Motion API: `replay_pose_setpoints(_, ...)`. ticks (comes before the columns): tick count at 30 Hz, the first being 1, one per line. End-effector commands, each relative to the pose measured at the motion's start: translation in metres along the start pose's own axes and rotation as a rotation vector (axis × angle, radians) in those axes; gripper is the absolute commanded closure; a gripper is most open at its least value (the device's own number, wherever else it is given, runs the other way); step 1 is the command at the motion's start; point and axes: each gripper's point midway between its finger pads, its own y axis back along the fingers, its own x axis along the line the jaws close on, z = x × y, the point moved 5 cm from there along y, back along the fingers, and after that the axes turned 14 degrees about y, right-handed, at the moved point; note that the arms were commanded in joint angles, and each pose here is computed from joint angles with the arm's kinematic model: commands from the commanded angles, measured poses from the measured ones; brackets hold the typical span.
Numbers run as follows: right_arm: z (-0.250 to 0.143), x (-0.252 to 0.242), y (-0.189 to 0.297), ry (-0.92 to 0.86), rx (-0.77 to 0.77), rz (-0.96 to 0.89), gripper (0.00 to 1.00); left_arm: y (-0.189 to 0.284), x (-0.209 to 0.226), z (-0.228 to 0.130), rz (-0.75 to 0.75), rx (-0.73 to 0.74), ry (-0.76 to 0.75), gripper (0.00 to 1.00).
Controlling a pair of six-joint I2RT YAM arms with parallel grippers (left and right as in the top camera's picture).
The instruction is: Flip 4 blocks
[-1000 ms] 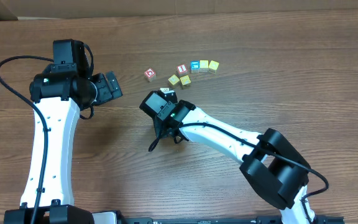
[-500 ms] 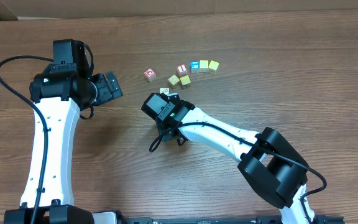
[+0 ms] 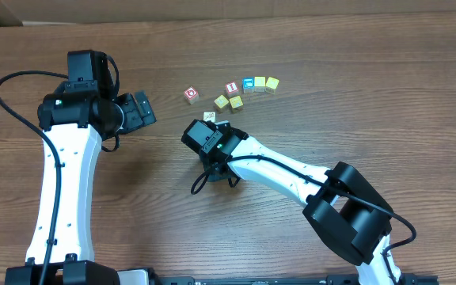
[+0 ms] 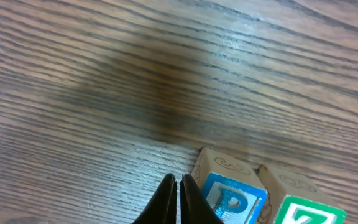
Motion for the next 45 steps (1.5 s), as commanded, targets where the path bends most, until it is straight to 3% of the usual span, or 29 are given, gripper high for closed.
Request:
replay_pose_setpoints(1,0.005,-0.001,0.004,0.001,-0.014,-0.009,0.92,0.000,0.000,0.003,0.008,-0.006,0.011,0.00)
replay_pose_setpoints(10,0.006,-0.001,0.004,0.000,-0.017,-0.008,0.90,0.000,0.000,0.003,0.008,-0.006,0.011,0.00)
replay_pose_setpoints(20,0.035,-0.016,0.003,-0.059,-0.142,-0.031,0.91,0.000,0.000,0.003,0.008,-0.007,0.011,0.00)
replay_pose_setpoints(45,0.017,-0.031,0.000,-0.070,-0.018,-0.031,0.90,0.000,0.000,0.003,0.008,-0.006,0.011,0.00)
